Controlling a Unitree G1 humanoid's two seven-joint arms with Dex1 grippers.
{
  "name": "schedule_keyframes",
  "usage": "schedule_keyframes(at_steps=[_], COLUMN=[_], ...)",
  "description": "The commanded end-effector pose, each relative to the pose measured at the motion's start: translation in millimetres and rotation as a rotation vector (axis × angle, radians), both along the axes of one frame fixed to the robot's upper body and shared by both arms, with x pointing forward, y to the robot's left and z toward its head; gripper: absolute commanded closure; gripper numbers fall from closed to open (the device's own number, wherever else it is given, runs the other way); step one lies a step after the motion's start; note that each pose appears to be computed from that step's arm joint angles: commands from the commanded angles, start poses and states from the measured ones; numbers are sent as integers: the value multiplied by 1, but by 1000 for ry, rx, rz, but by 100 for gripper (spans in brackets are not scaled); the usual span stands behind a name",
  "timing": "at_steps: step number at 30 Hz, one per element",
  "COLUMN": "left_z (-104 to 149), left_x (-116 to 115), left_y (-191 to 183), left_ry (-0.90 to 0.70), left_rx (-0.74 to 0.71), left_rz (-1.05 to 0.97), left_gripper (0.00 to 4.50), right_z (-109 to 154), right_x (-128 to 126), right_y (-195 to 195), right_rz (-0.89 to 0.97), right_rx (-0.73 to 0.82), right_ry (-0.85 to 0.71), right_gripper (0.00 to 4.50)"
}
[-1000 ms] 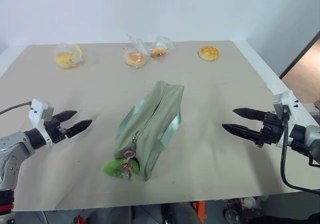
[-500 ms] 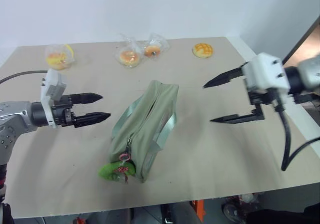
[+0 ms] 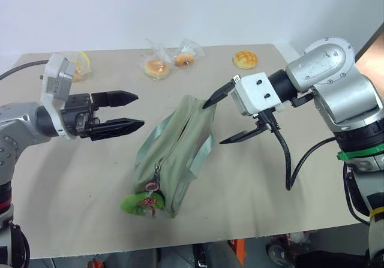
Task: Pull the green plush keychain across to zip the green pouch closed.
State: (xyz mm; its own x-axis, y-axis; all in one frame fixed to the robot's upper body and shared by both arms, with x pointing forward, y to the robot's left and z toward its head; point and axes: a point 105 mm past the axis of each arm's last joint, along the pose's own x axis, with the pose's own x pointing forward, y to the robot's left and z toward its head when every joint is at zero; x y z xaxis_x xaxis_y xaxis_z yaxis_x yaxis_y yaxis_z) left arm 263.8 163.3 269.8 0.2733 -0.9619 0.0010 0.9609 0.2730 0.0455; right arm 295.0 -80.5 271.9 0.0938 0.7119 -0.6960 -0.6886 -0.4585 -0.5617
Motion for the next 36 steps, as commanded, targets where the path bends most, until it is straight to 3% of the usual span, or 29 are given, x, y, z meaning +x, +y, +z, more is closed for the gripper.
schedule_keyframes(at_steps=[1,10,18,19,26,27,30,31,36], left_z=[3,-11,-13,-14,-22,-23,-27,-28,-34], left_x=[-9,-12,-13,-13,-11,-11,-8,-7,-3], left_y=[3,5,6,6,12,13,16,16,18], left_ry=[-28,-22,-44,-43,-30,-26,-15,-12,1], left_rx=[28,91,95,94,90,87,80,78,65], left_rz=[-17,-45,-39,-37,4,9,29,33,49], left_gripper=[0,0,0,0,0,0,0,0,0], right_z=[3,-32,-33,-32,-37,-37,-38,-38,-26], right_x=[-14,-17,-7,-5,2,2,6,7,19], right_y=[4,28,46,49,40,39,34,32,29], right_rz=[96,186,206,200,171,168,144,137,76], right_rx=[-61,-148,-123,-110,-127,-131,-150,-157,-121], right_ry=[2,41,4,2,27,26,24,22,-22], right_gripper=[2,2,2,54,289,339,427,447,447])
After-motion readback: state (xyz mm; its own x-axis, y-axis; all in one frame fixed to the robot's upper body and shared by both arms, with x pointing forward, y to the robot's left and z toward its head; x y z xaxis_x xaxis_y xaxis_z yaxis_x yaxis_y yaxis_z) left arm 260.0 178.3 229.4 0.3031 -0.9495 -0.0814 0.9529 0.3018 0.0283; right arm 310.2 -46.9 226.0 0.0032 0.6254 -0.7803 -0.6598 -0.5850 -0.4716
